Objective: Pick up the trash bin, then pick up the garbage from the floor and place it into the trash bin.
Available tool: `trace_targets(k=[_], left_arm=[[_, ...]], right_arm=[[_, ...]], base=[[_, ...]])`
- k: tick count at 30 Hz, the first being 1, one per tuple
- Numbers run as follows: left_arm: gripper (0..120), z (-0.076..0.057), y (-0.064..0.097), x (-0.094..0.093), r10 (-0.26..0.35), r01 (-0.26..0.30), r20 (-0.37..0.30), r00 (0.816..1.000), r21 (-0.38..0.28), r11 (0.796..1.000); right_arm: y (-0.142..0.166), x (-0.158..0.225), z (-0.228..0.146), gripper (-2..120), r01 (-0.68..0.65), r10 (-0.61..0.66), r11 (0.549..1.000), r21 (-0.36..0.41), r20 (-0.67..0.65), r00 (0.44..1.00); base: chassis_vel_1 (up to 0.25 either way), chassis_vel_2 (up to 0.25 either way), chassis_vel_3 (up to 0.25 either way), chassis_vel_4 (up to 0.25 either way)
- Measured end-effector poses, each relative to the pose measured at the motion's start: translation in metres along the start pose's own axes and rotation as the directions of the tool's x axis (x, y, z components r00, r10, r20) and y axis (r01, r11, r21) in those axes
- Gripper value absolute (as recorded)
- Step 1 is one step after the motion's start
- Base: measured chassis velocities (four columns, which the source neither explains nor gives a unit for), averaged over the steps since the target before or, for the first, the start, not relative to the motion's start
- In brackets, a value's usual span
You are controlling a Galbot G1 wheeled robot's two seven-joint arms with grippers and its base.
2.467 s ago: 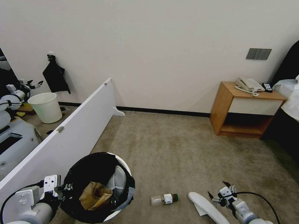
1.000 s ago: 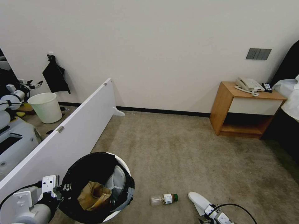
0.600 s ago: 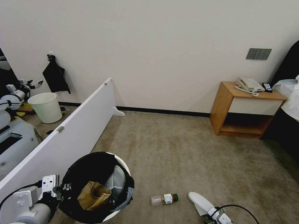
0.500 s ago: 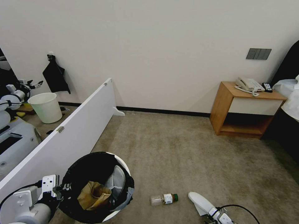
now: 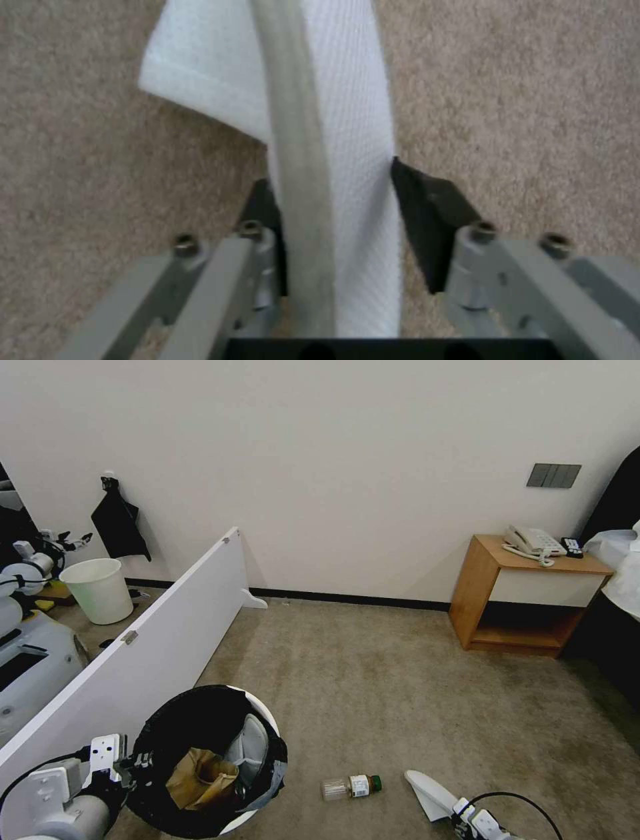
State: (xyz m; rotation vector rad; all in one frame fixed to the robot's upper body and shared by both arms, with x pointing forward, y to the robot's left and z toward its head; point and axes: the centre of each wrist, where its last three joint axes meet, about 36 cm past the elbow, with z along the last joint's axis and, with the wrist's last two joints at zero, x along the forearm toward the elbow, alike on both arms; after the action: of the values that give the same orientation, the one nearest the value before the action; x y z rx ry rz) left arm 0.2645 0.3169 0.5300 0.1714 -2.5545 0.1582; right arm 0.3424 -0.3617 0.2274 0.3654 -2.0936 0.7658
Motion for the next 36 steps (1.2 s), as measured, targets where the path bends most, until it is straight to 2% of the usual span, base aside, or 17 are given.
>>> trace_targets(k=[1, 3, 4, 11, 20, 21, 23, 25, 26, 29, 30, 31, 32, 33, 34, 35, 36], left_arm=[[2, 0.000, 0.000, 0.000, 0.000, 0.000, 0.000, 1.000, 0.000, 1.000], [2, 0.000, 0.000, 0.000, 0.001, -0.001, 0.000, 1.000, 0.000, 1.000], [2, 0.000, 0.000, 0.000, 0.001, -0.001, 0.000, 1.000, 0.000, 1.000], [2, -0.001, 0.000, 0.000, 0.001, -0.001, 0.001, 1.000, -0.002, 1.000], [2, -0.001, 0.000, 0.000, 0.003, -0.003, 0.000, 1.000, -0.003, 1.000], [2, 0.000, 0.000, -0.001, 0.007, -0.007, -0.004, 1.000, -0.002, 1.000], [2, -0.001, 0.000, -0.001, 0.010, -0.010, -0.004, 1.000, -0.002, 1.000], [2, -0.002, 0.000, -0.003, 0.021, -0.021, -0.005, 1.000, -0.001, 1.000], [2, -0.002, 0.000, -0.003, 0.021, -0.021, -0.005, 1.000, -0.001, 1.000], [2, -0.006, 0.000, -0.006, 0.037, -0.037, -0.008, 0.999, -0.003, 0.999], [2, -0.006, 0.000, -0.006, 0.037, -0.037, -0.008, 0.999, -0.003, 0.999], [2, -0.007, 0.000, -0.006, 0.043, -0.043, -0.009, 0.999, -0.002, 0.999], [2, -0.008, 0.001, -0.008, 0.050, -0.050, -0.010, 0.999, -0.001, 0.999], [2, -0.008, 0.001, -0.008, 0.050, -0.050, -0.010, 0.999, -0.001, 0.999], [2, -0.009, 0.002, -0.010, 0.054, -0.055, -0.014, 0.998, -0.001, 0.999], [2, -0.009, 0.002, -0.010, 0.054, -0.055, -0.014, 0.998, -0.001, 0.999], [2, -0.010, 0.002, -0.011, 0.058, -0.058, -0.017, 0.998, -0.001, 0.998]], right_arm=[[0.000, 0.000, 0.000, 34, 0.000, 0.000, 1.000, 0.000, 0.000, 1.000], [-0.001, 0.000, -0.002, 23, 0.000, 0.000, 1.000, -0.003, 0.009, 1.000], [-0.001, 0.000, -0.002, 23, 0.000, 0.000, 1.000, -0.003, 0.009, 1.000], [-0.004, 0.001, -0.007, 1, -0.015, 0.016, 1.000, -0.014, 0.054, 0.998], [-0.009, 0.004, -0.015, 1, -0.053, 0.056, 0.998, -0.039, 0.102, 0.993], [-0.018, 0.009, -0.034, 1, -0.078, 0.093, 0.993, -0.084, 0.196, 0.976], [-0.022, 0.012, -0.043, 1, -0.085, 0.108, 0.990, -0.108, 0.235, 0.966], [-0.034, 0.024, -0.068, 1, -0.095, 0.149, 0.980, -0.177, 0.325, 0.934], [-0.034, 0.024, -0.068, 1, -0.095, 0.149, 0.980, -0.177, 0.325, 0.934], [-0.054, 0.045, -0.103, 1, -0.073, 0.203, 0.959, -0.274, 0.481, 0.853], [-0.054, 0.045, -0.103, 1, -0.073, 0.203, 0.959, -0.274, 0.481, 0.853], [-0.060, 0.052, -0.114, 1, -0.049, 0.212, 0.951, -0.306, 0.529, 0.821], [-0.068, 0.063, -0.131, 1, 0.012, 0.219, 0.936, -0.352, 0.610, 0.762], [-0.068, 0.063, -0.131, 1, 0.012, 0.219, 0.936, -0.352, 0.610, 0.762], [-0.074, 0.074, -0.150, 1, 0.092, 0.212, 0.925, -0.369, 0.700, 0.682], [-0.074, 0.074, -0.150, 1, 0.092, 0.212, 0.925, -0.369, 0.700, 0.682], [-0.076, 0.080, -0.162, 1, 0.141, 0.199, 0.923, -0.359, 0.757, 0.623]], base=[[0.000, 0.000, 0.000, 0.000], [0.000, 0.000, 0.000, 0.000], [0.000, 0.000, 0.000, 0.000], [0.000, 0.000, 0.000, 0.000], [0.000, 0.000, 0.000, 0.000], [0.000, 0.000, 0.000, 0.000], [0.000, 0.000, 0.000, 0.000], [0.000, 0.000, 0.000, 0.000], [0.000, 0.000, 0.000, 0.000], [0.000, 0.000, 0.000, 0.000], [0.000, 0.000, 0.000, 0.000], [0.000, 0.000, 0.000, 0.000], [0.000, 0.000, 0.000, 0.000], [0.000, 0.000, 0.000, 0.000], [0.000, 0.000, 0.000, 0.000], [0.000, 0.000, 0.000, 0.000], [0.000, 0.000, 0.000, 0.000]])
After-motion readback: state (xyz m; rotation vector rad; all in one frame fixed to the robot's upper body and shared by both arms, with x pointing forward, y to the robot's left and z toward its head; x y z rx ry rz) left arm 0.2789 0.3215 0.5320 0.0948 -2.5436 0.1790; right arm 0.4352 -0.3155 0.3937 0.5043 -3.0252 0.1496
